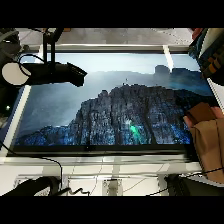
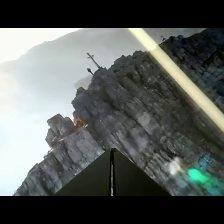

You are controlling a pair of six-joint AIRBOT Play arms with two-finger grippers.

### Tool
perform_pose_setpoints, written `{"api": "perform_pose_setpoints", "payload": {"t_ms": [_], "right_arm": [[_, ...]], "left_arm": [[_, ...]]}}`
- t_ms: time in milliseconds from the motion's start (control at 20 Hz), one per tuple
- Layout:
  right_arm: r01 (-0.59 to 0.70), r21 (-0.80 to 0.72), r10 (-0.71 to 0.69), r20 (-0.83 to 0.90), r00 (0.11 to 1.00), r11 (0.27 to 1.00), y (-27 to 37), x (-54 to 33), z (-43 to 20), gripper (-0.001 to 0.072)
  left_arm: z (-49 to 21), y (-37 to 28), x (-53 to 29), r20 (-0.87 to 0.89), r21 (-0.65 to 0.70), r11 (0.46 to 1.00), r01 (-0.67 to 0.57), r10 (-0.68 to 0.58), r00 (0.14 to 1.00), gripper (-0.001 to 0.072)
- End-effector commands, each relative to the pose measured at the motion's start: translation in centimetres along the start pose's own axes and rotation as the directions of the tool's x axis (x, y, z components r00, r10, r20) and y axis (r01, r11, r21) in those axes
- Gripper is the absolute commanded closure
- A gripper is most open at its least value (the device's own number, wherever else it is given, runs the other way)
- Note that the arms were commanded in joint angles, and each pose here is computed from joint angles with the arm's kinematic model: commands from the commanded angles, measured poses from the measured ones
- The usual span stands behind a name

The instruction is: Fold the clothes and pants, and hang the long-sleeved shirts on hangers.

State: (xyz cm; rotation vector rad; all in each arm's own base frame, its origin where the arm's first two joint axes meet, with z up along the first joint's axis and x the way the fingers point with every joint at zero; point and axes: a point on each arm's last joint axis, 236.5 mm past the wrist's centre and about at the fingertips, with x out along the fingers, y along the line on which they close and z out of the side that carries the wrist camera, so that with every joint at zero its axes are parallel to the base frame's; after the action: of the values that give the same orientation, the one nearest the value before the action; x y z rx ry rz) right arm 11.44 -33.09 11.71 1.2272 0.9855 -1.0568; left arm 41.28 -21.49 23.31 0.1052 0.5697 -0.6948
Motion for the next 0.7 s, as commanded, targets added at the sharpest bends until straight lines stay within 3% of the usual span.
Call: {"api": "perform_pose_setpoints", "payload": {"t_ms": [0,100,200,300,450,500,550,650], "right_arm": [[-0.235,-0.19,0.232,-0.036,0.972,0.953,8.6,0.1,-1.5,0.0681],[-0.304,-0.36,0.282,-0.112,0.953,0.882,14.7,0.6,-5.2,0.0681],[-0.327,-0.561,0.251,-0.21,0.945,0.761,19.9,1.5,-11.2,0.0681],[-0.352,-0.776,0.201,-0.289,0.936,0.524,23.6,2.0,-17.9,0.068],[-0.398,-0.902,0.132,-0.38,0.916,0.168,26.6,1.9,-27.5,0.068],[-0.367,-0.927,0.114,-0.357,0.927,0.079,26.9,2.2,-28.9,0.068],[-0.289,-0.956,0.101,-0.284,0.954,0.041,27.2,2.8,-28.9,0.0681],[-0.064,-0.987,0.13,-0.045,0.991,0.146,28.6,3.6,-25.9,0.0681]], "left_arm": [[0.0,0.0,-0.1,0.0,0.0,1.0,0.0,0.0,1.0,0.0692],[0.0,0.0,-0.1,-0.001,0.001,1.0,-0.001,0.001,1.0,0.0692],[0.0,0.0,-0.1,-0.001,0.001,1.0,-0.001,0.001,1.0,0.0692],[0.0,0.0,-0.1,-0.001,0.001,1.0,-0.001,0.001,1.0,0.0692],[0.0,0.0,-0.1,-0.001,0.001,1.0,-0.001,0.001,1.0,0.0692],[0.0,0.0,-0.1,-0.001,0.0,1.0,0.0,0.0,1.0,0.0692],[0.0,0.0,-0.1,-0.001,0.0,1.0,0.0,0.0,1.0,0.0691],[0.0,0.0,-0.1,-0.001,0.001,1.0,-0.001,0.001,1.0,0.0692]]}}
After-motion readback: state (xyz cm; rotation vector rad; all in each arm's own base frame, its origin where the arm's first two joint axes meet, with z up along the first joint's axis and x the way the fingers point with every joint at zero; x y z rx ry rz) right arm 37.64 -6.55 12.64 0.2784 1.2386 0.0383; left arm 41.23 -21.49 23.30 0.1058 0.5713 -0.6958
